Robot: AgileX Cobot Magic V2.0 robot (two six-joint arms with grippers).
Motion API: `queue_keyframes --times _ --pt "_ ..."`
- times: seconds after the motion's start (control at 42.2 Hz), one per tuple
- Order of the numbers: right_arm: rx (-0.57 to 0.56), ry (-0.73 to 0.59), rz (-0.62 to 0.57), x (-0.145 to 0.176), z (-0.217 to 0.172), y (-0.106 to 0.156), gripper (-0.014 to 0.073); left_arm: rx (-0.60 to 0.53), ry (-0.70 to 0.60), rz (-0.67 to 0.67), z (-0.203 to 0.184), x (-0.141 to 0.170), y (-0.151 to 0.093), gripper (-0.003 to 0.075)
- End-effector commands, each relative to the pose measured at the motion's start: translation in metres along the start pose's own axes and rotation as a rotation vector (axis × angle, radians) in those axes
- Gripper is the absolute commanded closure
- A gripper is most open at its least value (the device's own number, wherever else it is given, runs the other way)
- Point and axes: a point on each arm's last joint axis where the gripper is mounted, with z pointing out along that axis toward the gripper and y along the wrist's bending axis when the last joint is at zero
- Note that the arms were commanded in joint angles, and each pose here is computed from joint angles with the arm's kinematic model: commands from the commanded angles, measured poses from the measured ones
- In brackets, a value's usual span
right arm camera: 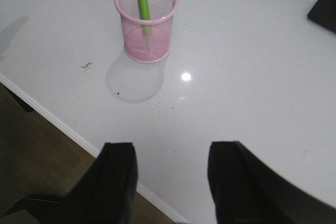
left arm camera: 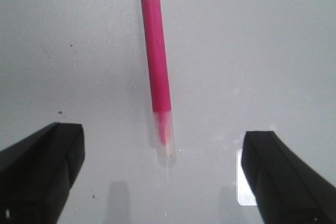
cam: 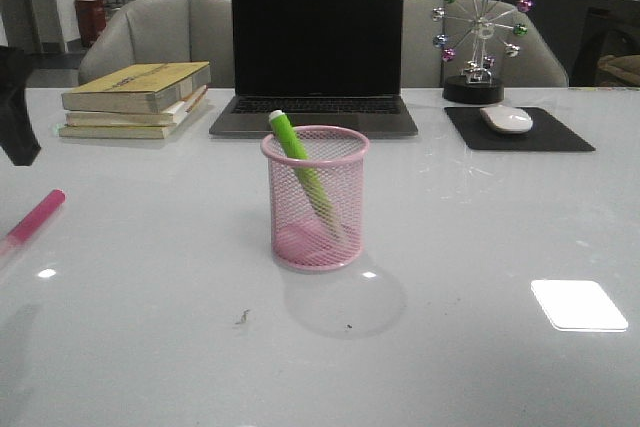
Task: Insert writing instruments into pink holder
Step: 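Grasp the pink marker with the left gripper and lift it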
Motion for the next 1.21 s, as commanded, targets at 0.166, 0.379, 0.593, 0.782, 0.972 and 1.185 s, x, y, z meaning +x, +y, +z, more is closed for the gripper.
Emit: queue_keyframes --times 0.166,0.379,0.593,0.782,0.972,1.185 --pt "0.014 -0.09 -0.023 -0.012 -0.006 -0.001 0.016 0.005 -0.061 -0.015 0.028 -0.046 0.001 0.0067" --pt "0.014 -0.09 -0.023 -0.012 -0.006 -0.001 0.016 0.003 -0.058 -0.013 0.051 -0.064 0.002 0.0067" --pt "0.014 -0.09 -0.023 -0.012 -0.006 -0.001 0.016 0.001 -0.052 -0.013 0.067 -0.07 0.003 0.0067" --pt "0.014 -0.09 -0.023 -0.012 -0.006 -0.001 0.016 0.001 -0.018 -0.014 0.076 -0.067 0.004 0.0067" --pt "0.014 -0.09 -0.023 -0.012 -0.006 -0.001 0.016 0.003 0.014 -0.014 0.077 -0.064 0.003 0.0068" --pt "0.014 -0.09 -0.023 -0.012 -0.006 -0.001 0.016 0.004 0.039 -0.014 0.076 -0.062 0.003 0.0185"
